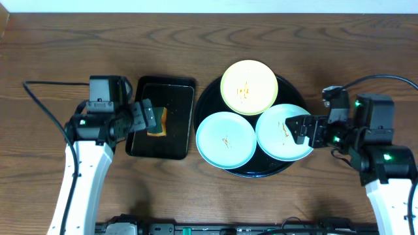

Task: Clean dirty plates on tray and stack at the side

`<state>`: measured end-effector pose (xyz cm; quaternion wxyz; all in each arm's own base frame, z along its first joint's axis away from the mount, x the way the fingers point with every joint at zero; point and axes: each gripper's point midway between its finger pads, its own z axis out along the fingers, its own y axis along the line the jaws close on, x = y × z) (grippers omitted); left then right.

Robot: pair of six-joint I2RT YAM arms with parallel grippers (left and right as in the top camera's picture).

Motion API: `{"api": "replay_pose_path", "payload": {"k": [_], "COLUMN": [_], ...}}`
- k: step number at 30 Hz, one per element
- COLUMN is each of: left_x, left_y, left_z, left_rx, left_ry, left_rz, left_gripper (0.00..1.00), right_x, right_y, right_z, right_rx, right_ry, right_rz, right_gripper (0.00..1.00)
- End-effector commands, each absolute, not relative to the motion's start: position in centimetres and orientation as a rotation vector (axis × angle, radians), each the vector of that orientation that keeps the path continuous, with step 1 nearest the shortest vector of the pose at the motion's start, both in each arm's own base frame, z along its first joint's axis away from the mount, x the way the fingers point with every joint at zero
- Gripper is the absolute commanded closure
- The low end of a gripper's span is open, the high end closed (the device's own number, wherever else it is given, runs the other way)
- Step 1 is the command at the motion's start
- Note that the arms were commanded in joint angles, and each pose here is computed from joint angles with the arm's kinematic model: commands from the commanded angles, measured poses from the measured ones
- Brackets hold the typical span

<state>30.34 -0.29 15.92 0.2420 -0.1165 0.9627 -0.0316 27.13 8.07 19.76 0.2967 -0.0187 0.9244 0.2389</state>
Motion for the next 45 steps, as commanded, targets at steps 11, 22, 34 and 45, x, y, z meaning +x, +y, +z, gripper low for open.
{"api": "replay_pose_path", "payload": {"k": [11,22,34,45], "left_x": [35.4,36.1,35.3,34.7], "left_y": [-0.3,-1.7,-1.7,-1.6], "left_z": [17.4,10.1,5.0,4.0], "left_rx": [-0.289,-0.189,-0.196,-0.156], "left_ry": [2.469,2.69,2.839,2.863], "left_rz": [-0.102,-0.047,-0.022,-0.012], "left_gripper": [0.05,0.1,0.26,0.38], "right_x": [25.6,23.9,23.0,22.4], "right_y": [15.2,18.2,19.1,19.7], "right_z": [14.3,8.0,1.7,-0.2], "right_rx": [-0.08,0.193,0.304,0.347], "right_ry": [2.741,3.002,3.172,3.239], "right_rz": [0.7,0.558,0.408,0.426], "right_gripper": [0.29,0.35,0.54,0.7]}}
